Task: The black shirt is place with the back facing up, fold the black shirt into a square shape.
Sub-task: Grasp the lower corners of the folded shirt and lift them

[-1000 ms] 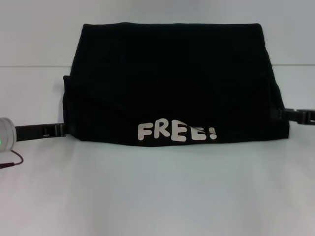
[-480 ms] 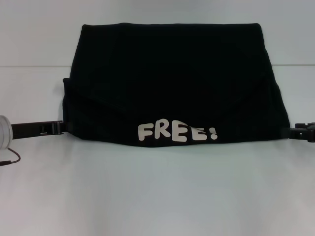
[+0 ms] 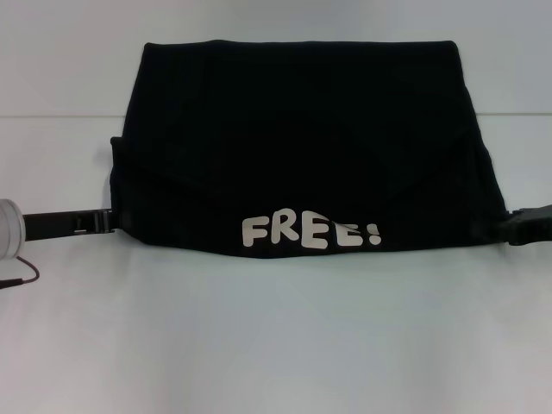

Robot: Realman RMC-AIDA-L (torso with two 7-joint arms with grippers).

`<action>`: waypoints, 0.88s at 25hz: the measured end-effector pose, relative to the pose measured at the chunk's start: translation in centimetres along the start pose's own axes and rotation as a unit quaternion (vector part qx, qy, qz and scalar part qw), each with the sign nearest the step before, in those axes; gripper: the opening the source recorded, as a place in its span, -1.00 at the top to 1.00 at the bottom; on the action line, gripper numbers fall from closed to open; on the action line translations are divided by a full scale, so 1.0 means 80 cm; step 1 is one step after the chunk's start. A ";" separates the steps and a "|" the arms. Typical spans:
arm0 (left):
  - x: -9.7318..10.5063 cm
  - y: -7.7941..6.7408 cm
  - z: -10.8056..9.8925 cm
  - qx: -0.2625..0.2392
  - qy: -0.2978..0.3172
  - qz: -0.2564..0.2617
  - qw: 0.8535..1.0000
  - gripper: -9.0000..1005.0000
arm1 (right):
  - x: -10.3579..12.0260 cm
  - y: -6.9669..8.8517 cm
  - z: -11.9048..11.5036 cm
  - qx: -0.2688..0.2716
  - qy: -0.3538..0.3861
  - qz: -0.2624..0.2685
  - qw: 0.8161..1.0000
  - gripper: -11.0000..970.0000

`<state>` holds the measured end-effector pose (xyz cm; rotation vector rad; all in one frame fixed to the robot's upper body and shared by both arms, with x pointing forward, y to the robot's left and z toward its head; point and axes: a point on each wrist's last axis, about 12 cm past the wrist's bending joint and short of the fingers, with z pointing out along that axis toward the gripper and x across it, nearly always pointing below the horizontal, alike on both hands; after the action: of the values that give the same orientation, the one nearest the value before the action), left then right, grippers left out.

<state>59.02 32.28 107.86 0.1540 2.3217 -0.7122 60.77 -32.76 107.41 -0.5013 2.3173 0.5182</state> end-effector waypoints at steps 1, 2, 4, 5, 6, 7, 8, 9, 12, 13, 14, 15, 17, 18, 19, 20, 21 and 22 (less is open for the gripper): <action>0.000 0.000 0.000 0.000 0.000 0.000 1.000 0.98 | 0.000 0.001 0.001 0.002 0.000 -0.001 1.000 -0.09; 0.000 0.000 0.000 0.000 0.000 0.001 1.000 0.98 | -0.001 0.001 0.003 0.003 0.000 -0.002 1.000 -0.09; 0.000 0.000 0.000 0.000 0.000 0.000 1.000 0.98 | -0.002 0.002 0.004 0.005 -0.001 -0.004 1.000 -0.07; 0.000 0.000 0.000 0.000 -0.001 0.000 1.000 0.98 | -0.001 0.002 0.005 0.006 -0.001 -0.005 1.000 -0.05; 0.000 0.000 0.000 0.000 -0.001 0.000 1.000 0.98 | -0.001 0.002 0.005 0.007 -0.001 -0.005 1.000 -0.04; 0.000 0.000 0.000 0.000 -0.001 -0.001 1.000 0.98 | -0.001 0.002 0.006 0.008 -0.001 -0.005 1.000 -0.02; 0.000 0.000 0.000 0.000 -0.001 -0.001 1.000 0.98 | -0.001 0.002 0.006 0.008 -0.001 -0.006 1.000 -0.01; 0.000 0.000 0.000 0.000 -0.001 -0.001 1.000 0.98 | 0.000 0.002 0.006 0.007 -0.001 -0.006 1.000 0.03; 0.000 0.000 0.000 -0.001 0.000 -0.001 1.000 0.98 | 0.005 0.002 0.004 0.004 -0.001 -0.003 1.000 0.14; 0.001 0.001 0.000 -0.001 0.000 -0.002 1.000 0.98 | 0.007 0.002 0.003 0.002 -0.001 -0.001 1.000 0.18; 0.001 0.001 0.000 -0.001 0.000 -0.002 1.000 0.98 | 0.008 0.002 0.002 -0.001 -0.001 0.000 1.000 0.22; 0.002 0.001 0.000 -0.001 0.000 -0.002 1.000 0.98 | 0.009 0.002 0.001 -0.002 -0.001 0.000 1.000 0.26; 0.002 0.002 -0.001 -0.002 0.000 -0.003 1.000 0.98 | 0.011 0.001 -0.002 -0.003 -0.002 0.003 1.000 0.34; 0.003 0.002 -0.001 -0.002 0.000 -0.003 1.000 0.98 | 0.013 0.000 -0.003 -0.003 -0.002 0.005 1.000 0.37; 0.004 0.002 -0.001 -0.002 0.000 -0.005 1.000 0.98 | 0.015 0.000 -0.004 -0.003 -0.003 0.007 1.000 0.41; 0.004 0.002 -0.001 -0.002 0.001 -0.006 1.000 0.98 | 0.016 -0.001 -0.005 -0.004 -0.004 0.009 1.000 0.50; 0.005 0.002 -0.002 -0.001 0.000 -0.008 1.000 0.98 | 0.017 -0.002 -0.007 -0.006 -0.005 0.012 1.000 0.59; 0.006 0.003 -0.003 0.000 0.000 -0.011 1.000 0.98 | 0.019 -0.002 -0.009 -0.009 -0.007 0.015 1.000 0.68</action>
<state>58.59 32.57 107.61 0.1287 2.3263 -0.7223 59.44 -33.53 106.78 -0.4718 2.3119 0.5552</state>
